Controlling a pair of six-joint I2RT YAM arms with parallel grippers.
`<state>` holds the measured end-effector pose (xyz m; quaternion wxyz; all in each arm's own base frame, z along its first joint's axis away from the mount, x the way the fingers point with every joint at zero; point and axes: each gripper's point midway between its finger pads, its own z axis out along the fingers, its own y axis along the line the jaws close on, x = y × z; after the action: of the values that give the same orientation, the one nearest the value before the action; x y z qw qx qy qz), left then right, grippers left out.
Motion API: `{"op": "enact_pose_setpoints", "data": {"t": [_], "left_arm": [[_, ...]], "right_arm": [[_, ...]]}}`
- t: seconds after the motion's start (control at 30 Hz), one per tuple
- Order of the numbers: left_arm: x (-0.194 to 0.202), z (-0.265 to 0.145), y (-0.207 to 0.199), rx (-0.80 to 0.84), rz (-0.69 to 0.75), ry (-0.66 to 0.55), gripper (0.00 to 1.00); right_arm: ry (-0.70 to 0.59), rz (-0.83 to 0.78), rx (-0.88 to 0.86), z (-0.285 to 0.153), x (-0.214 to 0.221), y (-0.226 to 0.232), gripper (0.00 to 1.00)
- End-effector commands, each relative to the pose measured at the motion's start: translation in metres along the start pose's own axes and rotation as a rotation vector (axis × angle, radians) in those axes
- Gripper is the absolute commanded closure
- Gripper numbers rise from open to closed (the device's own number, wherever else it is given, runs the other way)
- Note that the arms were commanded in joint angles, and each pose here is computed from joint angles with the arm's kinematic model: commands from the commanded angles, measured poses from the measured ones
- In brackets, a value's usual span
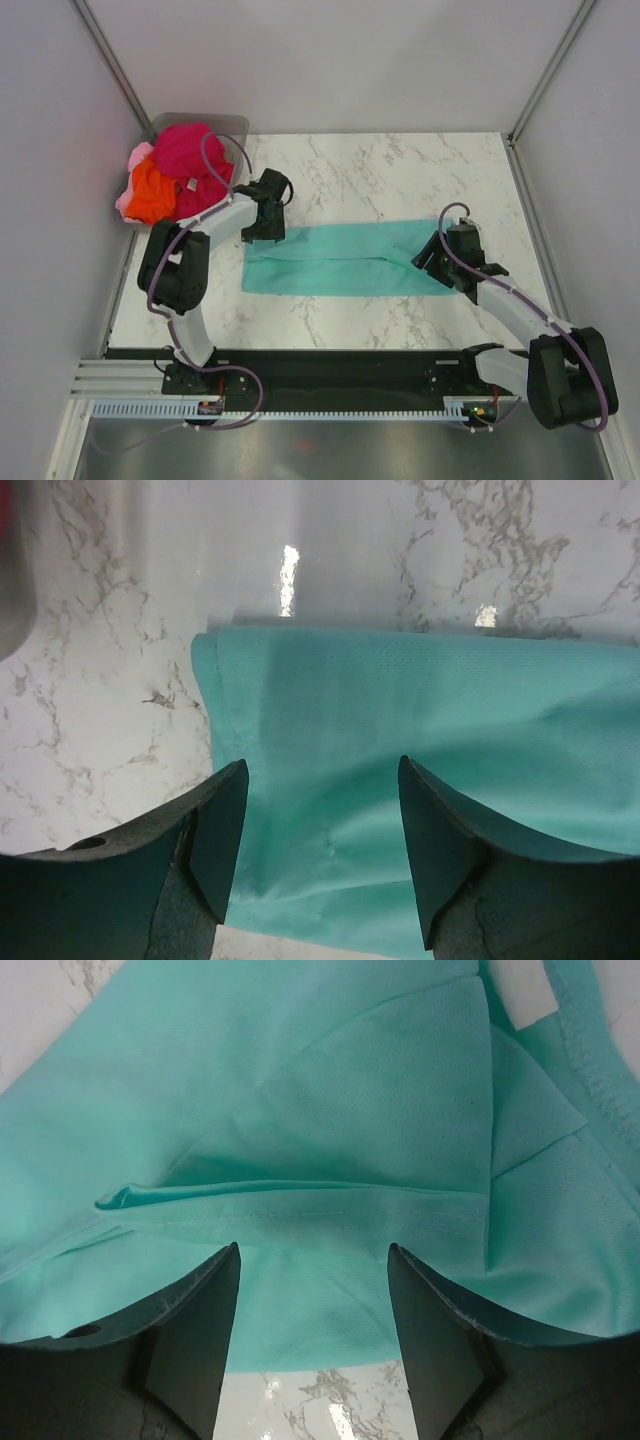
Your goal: Fold and stack the t-shirts
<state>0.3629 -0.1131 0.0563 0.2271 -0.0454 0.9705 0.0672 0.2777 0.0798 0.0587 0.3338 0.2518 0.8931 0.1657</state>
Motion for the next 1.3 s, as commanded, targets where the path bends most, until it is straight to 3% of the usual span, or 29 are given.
{"op": "enact_pose_setpoints", "data": {"t": [0.0,0.27,0.37,0.4,0.47,0.5,0.57,0.6,0.63,0.67,0.7,0.73,0.8,0.83,1.03,1.13,1.27], "left_arm": [[0.002,0.01,-0.005,-0.012,-0.058,0.006,0.32],[0.062,0.027,-0.025,0.018,-0.058,0.141,0.34],[0.09,0.021,-0.041,0.079,-0.057,0.176,0.34],[0.106,0.019,-0.044,0.111,-0.058,0.213,0.34],[0.122,0.016,-0.058,0.169,-0.066,0.238,0.35],[0.139,0.015,-0.059,0.179,-0.064,0.276,0.35],[0.152,0.007,-0.075,0.226,-0.07,0.274,0.35],[0.168,0.004,-0.077,0.242,-0.072,0.306,0.34],[0.176,-0.003,-0.087,0.279,-0.107,0.329,0.34],[0.186,-0.01,-0.103,0.334,-0.098,0.339,0.33],[0.205,-0.017,-0.109,0.373,-0.098,0.393,0.33],[0.213,-0.024,-0.118,0.399,-0.117,0.413,0.32],[0.236,-0.042,-0.139,0.464,-0.07,0.443,0.32],[0.241,-0.049,-0.145,0.475,-0.07,0.454,0.32],[0.269,-0.09,-0.14,0.523,-0.057,0.488,0.31],[0.267,-0.109,-0.119,0.489,-0.019,0.429,0.31],[0.253,-0.136,-0.106,0.49,0.006,0.366,0.3]], "right_arm": [[-0.024,0.042,0.011,0.012,-0.005,0.005,0.31],[0.05,0.042,0.245,0.073,-0.015,-0.03,0.25],[0.094,0.068,0.264,0.11,-0.03,-0.029,0.27],[0.058,0.069,0.236,0.123,-0.056,-0.012,0.28],[0.097,0.034,0.284,0.15,-0.055,-0.014,0.29],[0.043,0.023,0.24,0.161,-0.087,0.014,0.29],[0.085,-0.022,0.272,0.191,-0.083,0.019,0.3],[0.025,-0.032,0.211,0.202,-0.117,0.053,0.3],[0.027,-0.042,0.197,0.214,-0.123,0.063,0.3],[0.075,-0.066,0.21,0.242,-0.106,0.06,0.3],[0.049,-0.071,0.117,0.251,-0.131,0.098,0.3],[0.102,-0.079,0.116,0.28,-0.111,0.091,0.32],[0.068,-0.121,0.002,0.294,-0.13,0.135,0.32],[0.103,-0.136,-0.013,0.312,-0.115,0.134,0.32],[0.037,-0.174,-0.103,0.324,-0.129,0.166,0.28],[0.022,-0.195,-0.13,0.323,-0.132,0.171,0.26],[0.028,-0.24,-0.295,0.309,-0.138,0.206,0.22]]}}
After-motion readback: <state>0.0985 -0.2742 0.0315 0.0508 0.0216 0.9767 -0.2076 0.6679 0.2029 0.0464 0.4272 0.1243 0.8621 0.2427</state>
